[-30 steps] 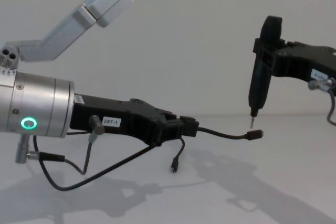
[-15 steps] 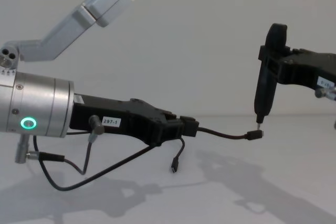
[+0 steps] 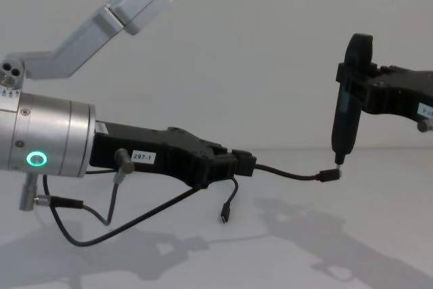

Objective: Pick up the data cable with the one hand.

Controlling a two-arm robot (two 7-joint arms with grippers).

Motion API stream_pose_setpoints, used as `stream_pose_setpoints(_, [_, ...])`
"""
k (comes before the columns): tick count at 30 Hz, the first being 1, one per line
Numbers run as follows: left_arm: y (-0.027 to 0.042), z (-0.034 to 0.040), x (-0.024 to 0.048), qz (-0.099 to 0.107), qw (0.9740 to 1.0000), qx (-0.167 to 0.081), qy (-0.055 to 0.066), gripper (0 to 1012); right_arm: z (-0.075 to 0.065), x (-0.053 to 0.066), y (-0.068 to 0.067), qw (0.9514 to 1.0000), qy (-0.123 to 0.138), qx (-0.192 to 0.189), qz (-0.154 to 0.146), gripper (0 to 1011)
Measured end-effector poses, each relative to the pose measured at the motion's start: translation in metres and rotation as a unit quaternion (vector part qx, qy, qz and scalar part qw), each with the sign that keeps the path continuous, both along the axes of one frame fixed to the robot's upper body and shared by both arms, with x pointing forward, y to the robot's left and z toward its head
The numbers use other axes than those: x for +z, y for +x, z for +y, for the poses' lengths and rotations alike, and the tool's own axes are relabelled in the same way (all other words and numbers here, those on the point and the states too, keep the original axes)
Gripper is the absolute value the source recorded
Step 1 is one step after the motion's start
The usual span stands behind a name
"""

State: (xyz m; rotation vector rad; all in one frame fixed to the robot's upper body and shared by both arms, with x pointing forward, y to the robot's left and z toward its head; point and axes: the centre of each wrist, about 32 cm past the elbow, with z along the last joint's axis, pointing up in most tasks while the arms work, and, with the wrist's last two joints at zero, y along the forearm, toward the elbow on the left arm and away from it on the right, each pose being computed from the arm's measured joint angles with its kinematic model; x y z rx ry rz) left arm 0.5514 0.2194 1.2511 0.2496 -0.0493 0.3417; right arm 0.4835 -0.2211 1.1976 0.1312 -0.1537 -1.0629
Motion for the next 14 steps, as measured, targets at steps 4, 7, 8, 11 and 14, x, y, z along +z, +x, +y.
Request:
stream_pose_setpoints(4, [0.0000,0.0000,0.0000,0.000,1.0000,0.000,0.000,40,-0.0022,0.0008,-0.0011,1.0000,-0.002,0.003,0.000,279])
stream_pose_setpoints(7, [0.0000,0.0000,0.0000,0.000,1.0000,0.000,0.000,40,-0.0036,0.0015,-0.0021,1.0000,-0.003,0.005,0.000,279])
stream_pose_setpoints(8, [0.0000,0.0000,0.0000,0.000,1.0000,0.000,0.000,40,-0.0040,0.0018,-0.0023,1.0000,-0.003,0.005,0.000,279])
stream_pose_setpoints(11, [0.0000,0.0000,0.0000,0.000,1.0000,0.000,0.000,40,-0.0055,0.0029,-0.0034,1.0000,-0.003,0.006,0.000,279])
stream_pose_setpoints(14, [0.0000,0.0000,0.0000,0.000,1.0000,0.000,0.000,40,-0.0062,0.0033,-0.0037,1.0000,-0.003,0.007,0.000,279])
